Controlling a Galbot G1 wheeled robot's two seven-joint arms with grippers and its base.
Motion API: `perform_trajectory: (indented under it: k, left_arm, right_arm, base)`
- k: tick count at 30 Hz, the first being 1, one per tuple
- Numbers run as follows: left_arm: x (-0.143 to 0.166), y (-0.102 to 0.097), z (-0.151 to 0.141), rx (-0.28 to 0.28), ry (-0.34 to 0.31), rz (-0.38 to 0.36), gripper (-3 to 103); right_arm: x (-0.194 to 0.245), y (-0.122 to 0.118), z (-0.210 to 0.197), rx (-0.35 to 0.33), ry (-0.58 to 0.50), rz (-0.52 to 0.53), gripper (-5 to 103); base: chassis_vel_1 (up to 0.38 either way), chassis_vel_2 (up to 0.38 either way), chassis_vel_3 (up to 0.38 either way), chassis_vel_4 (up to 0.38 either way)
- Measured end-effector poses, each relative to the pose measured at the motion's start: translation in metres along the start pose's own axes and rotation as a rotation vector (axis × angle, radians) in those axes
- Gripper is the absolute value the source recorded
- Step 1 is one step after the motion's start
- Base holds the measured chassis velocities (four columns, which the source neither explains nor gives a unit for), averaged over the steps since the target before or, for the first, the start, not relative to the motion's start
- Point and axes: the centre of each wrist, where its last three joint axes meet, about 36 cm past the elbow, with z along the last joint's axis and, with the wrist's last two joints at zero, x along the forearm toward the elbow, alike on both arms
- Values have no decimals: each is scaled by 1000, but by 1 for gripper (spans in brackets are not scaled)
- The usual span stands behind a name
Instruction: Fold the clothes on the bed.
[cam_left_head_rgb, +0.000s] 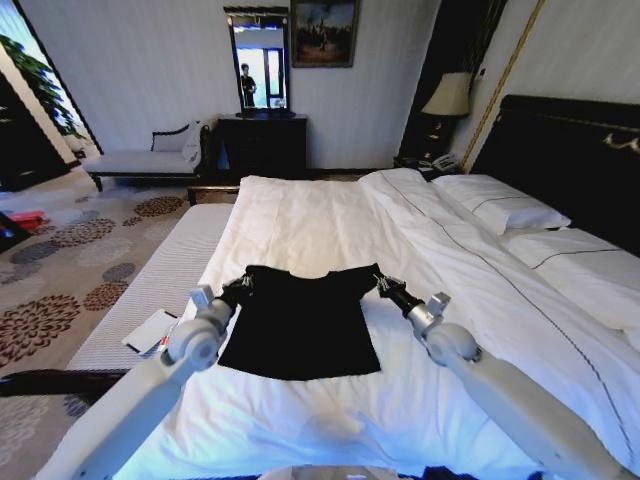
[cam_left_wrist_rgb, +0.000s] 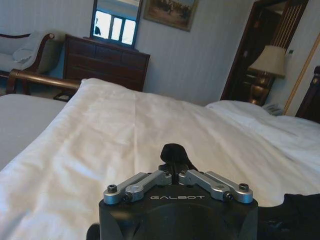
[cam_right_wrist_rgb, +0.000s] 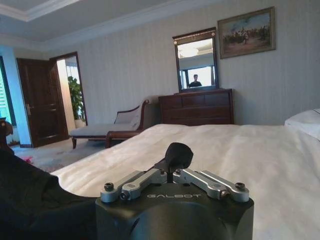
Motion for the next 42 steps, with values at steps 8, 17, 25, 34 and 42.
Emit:
perform_trajectory:
  k: [8,17,25,34,42]
  left_arm:
    - [21,10,11,-1,10,-33,1]
    - [51,6,51,-11,77,-50,1]
    - [61,1,89,-36,137,-68,1]
    - [68,11,76,-68,136,-95,25]
    - [89,12,64,-71,96,-131,58]
  right_arm:
    - [31,23,22,6,43,-16,0]
    - [50,38,53,15,80,-19,0]
    - [67,46,79,31,118,-20,0]
    - [95,58,88,18,125,-45,32]
    - [124,59,78,0,110,13,65]
  base:
    - [0,0,0,0]
    - [0,0,0,0]
    - [0,0,0,0]
    - [0,0,0,0]
    - [0,0,0,0]
